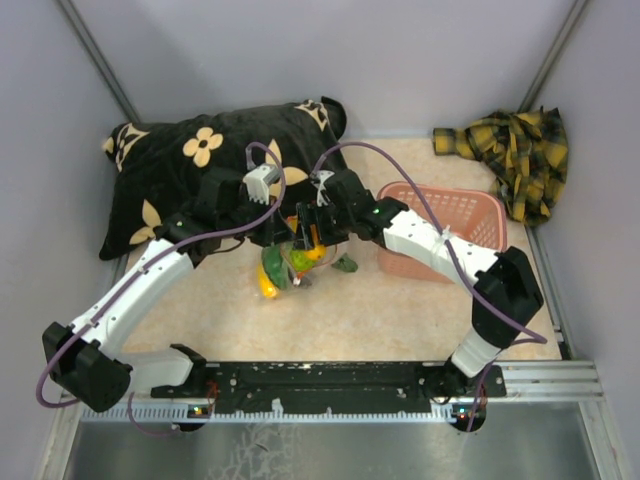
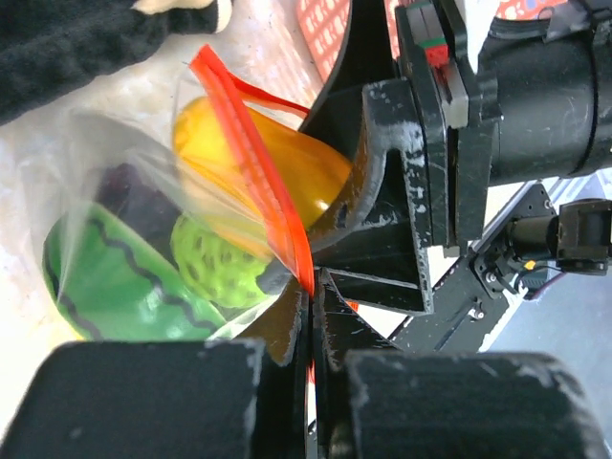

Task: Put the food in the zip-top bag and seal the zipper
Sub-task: Place the fake fruit in the zipper food storage bag.

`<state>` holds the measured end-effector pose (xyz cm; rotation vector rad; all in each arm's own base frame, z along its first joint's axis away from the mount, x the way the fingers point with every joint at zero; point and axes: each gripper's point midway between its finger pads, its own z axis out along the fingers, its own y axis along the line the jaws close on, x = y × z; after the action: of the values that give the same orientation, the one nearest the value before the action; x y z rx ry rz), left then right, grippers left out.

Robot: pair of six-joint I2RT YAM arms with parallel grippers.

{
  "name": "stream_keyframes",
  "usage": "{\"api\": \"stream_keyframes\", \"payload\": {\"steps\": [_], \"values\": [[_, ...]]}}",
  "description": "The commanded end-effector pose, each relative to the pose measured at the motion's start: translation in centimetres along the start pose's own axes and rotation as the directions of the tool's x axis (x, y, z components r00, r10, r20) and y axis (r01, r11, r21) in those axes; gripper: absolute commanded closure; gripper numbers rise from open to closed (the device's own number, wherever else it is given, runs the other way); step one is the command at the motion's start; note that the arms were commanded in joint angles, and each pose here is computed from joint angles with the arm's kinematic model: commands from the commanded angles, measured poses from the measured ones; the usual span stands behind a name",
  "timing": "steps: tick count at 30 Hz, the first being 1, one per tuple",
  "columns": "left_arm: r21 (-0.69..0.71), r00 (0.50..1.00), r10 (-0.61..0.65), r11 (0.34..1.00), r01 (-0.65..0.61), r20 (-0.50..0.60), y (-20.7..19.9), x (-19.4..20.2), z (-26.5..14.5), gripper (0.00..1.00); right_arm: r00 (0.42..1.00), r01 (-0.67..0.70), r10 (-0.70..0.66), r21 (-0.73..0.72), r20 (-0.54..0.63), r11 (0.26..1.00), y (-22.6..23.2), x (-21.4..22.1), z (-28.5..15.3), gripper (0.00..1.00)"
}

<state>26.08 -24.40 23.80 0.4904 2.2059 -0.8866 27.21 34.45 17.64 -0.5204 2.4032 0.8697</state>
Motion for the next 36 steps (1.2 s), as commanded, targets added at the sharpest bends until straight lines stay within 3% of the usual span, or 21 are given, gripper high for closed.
{"api": "stream_keyframes", "payload": {"steps": [1,4,8,16,21,25,28,32,36], "values": [[0.095,0.999,0.017,0.995,-0.02,0.027,-1.7,-0.8,0.0,1.0,0.991,-0.028,0.028,0.0,0.131,1.0,0.2,-3.0,0.6,0.41],[0.11,1.0,0.008,0.994,-0.011,0.025,-1.9,-0.7,0.1,1.0,0.987,-0.051,0.049,0.012,0.154,0.999,0.1,-3.1,0.9,0.29],[0.095,0.999,-0.001,0.996,-0.002,0.032,-1.7,-0.9,0.1,1.0,0.988,-0.045,0.041,0.022,0.15,0.999,0.3,-3.0,1.0,0.22],[-0.031,0.992,-0.043,0.998,0.047,0.122,0.2,-2.1,-0.7,1.0,0.989,-0.053,0.044,0.06,0.143,0.997,0.2,-2.5,0.2,0.2],[0.01,0.984,-0.107,0.994,0.106,0.145,-0.5,-1.9,-0.8,1.0,0.991,-0.052,0.044,0.064,0.13,0.997,1.4,-2.2,-0.5,0.29],[-0.001,0.984,-0.113,0.993,0.114,0.136,-0.3,-1.5,-0.9,1.0,0.989,-0.04,0.03,0.064,0.142,0.997,1.9,-2.3,-1.2,0.47],[-0.035,0.986,-0.085,0.995,0.09,0.141,0.3,-1.1,-1.2,1.0,0.997,-0.004,0.004,0.003,0.083,1.0,3.2,-1.8,-1.0,0.55],[-0.045,0.989,-0.048,0.997,0.055,0.137,0.7,-0.7,-1.1,1.0,0.997,0.076,-0.074,-0.132,0.014,0.988,6.7,-0.6,-0.1,0.57],[-0.004,0.994,-0.012,1.0,0.012,0.11,0.1,-0.5,-0.8,1.0,0.996,0.085,-0.089,-0.193,-0.015,0.978,7.3,0.5,2.1,0.57]]}}
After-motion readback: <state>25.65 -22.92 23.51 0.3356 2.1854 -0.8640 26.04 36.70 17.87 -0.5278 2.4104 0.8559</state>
